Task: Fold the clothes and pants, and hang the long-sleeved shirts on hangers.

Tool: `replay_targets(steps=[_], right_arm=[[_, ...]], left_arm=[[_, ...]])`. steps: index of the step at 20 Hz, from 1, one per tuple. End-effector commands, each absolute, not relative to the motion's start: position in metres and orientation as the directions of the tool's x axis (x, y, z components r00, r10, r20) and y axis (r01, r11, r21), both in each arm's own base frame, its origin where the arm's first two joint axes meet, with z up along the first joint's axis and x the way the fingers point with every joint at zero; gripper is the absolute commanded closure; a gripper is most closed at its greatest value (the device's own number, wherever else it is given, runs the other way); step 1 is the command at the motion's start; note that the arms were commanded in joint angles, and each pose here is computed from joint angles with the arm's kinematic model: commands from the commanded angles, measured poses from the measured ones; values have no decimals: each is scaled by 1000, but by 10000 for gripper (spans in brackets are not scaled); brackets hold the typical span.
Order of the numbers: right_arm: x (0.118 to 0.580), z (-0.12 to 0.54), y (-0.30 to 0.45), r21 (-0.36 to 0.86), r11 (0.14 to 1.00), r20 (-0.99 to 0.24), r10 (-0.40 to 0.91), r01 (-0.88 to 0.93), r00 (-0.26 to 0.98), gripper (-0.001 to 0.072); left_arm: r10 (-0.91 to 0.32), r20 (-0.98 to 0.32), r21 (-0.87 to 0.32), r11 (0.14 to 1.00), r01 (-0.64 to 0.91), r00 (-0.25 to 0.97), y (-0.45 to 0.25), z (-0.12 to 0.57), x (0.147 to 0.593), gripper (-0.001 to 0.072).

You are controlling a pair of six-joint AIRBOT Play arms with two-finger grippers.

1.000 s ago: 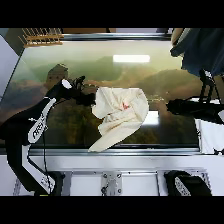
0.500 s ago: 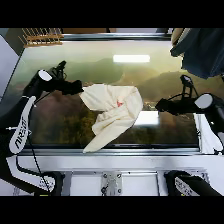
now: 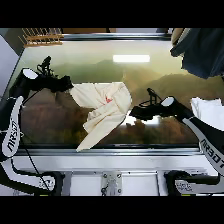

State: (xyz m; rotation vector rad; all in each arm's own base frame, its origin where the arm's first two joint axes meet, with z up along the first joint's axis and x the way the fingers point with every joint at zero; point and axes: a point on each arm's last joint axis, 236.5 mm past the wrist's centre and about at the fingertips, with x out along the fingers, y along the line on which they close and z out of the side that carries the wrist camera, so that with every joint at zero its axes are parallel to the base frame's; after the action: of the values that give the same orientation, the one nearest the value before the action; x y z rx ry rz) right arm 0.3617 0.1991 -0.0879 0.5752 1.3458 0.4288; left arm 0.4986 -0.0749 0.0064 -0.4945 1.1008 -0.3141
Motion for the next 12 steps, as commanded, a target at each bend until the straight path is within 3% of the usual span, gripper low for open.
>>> replay_targets(steps=[1, 7, 8, 9, 10, 12], right_arm=[[361, -98, 251, 645, 765, -750, 630, 9, 204, 177], [354, -104, 293, 635, 771, -745, 629, -54, 221, 203], [355, -104, 295, 631, 773, -745, 626, -59, 231, 347], [357, -103, 295, 630, 774, -744, 625, -63, 236, 623], [359, -102, 294, 627, 776, -744, 623, -69, 242, 704], [370, -84, 276, 576, 801, -760, 598, -164, 254, 704]], left_arm=[[-474, -768, -527, 850, -5, 432, -72, 7, 500, 701], [-474, -768, -527, 850, -5, 432, -72, 7, 500, 701], [-473, -768, -527, 850, -5, 432, -72, 7, 500, 701], [-473, -768, -527, 850, -5, 432, -72, 7, 500, 701], [-474, -767, -527, 850, -4, 432, -72, 8, 499, 701], [-462, -749, -523, 852, 4, 475, -66, 28, 501, 702]])
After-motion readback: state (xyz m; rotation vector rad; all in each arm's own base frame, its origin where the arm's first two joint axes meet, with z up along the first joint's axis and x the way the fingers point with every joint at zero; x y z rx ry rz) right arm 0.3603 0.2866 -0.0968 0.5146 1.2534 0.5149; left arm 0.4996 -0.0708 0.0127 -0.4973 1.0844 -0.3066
